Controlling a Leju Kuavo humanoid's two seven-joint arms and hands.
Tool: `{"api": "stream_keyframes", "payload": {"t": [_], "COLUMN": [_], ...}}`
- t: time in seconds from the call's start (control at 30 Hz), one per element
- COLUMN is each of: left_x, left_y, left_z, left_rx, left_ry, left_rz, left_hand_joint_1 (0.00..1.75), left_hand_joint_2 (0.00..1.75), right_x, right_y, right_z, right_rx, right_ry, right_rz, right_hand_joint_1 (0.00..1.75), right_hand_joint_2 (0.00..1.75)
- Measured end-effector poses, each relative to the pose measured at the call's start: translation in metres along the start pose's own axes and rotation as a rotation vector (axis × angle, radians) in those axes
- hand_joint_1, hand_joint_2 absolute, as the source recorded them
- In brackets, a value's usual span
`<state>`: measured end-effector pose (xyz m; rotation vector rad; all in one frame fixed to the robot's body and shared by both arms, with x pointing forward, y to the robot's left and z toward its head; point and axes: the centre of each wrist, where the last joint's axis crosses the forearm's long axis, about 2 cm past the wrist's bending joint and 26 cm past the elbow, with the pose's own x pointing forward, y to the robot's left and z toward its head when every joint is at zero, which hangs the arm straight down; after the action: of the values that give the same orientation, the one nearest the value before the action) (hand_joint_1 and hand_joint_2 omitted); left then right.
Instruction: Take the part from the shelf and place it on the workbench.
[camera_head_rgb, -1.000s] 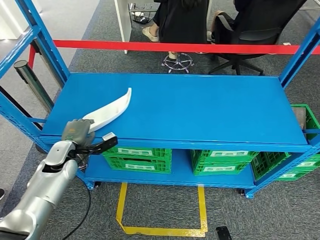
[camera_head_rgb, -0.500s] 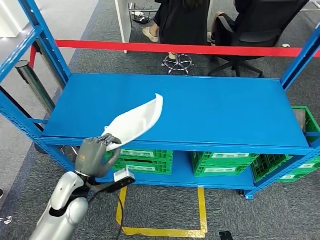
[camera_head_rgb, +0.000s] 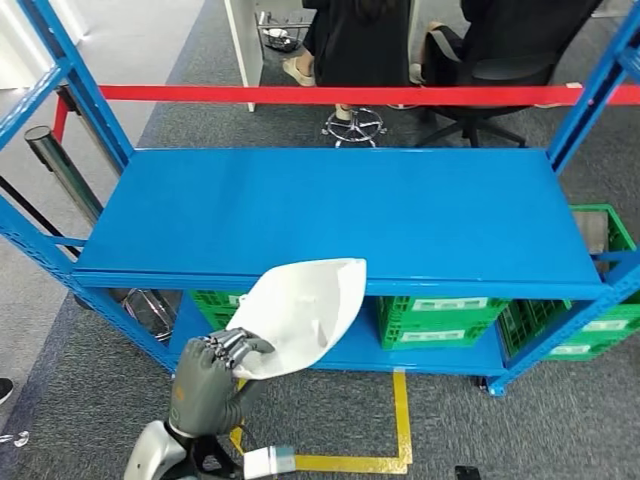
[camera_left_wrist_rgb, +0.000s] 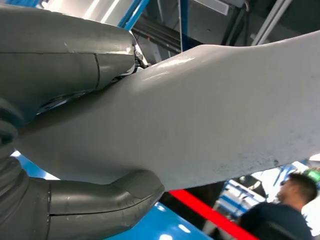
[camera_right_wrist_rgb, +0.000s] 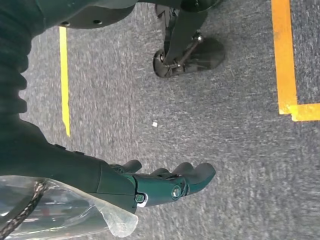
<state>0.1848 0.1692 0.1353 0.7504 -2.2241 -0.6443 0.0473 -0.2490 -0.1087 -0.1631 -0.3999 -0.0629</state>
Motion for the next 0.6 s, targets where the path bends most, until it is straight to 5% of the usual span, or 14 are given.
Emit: {"api": "stream_keyframes", "payload": {"t": [0.6], "left_x": [0.009], "left_y": [-0.013], "left_z": [0.017], "left_rx": [0.070], "left_ry": [0.006], "left_rz": [0.138], "left_hand_joint_1": [1.75], "left_hand_joint_2": [1.75], "right_x": [-0.008], "right_y": [-0.005], "right_z": [0.001], "right_rx": [-0.024], "right_ry": [0.023], "right_rz": [-0.045], "right_hand_joint_1": [0.00], "right_hand_joint_2": [1.75]}}
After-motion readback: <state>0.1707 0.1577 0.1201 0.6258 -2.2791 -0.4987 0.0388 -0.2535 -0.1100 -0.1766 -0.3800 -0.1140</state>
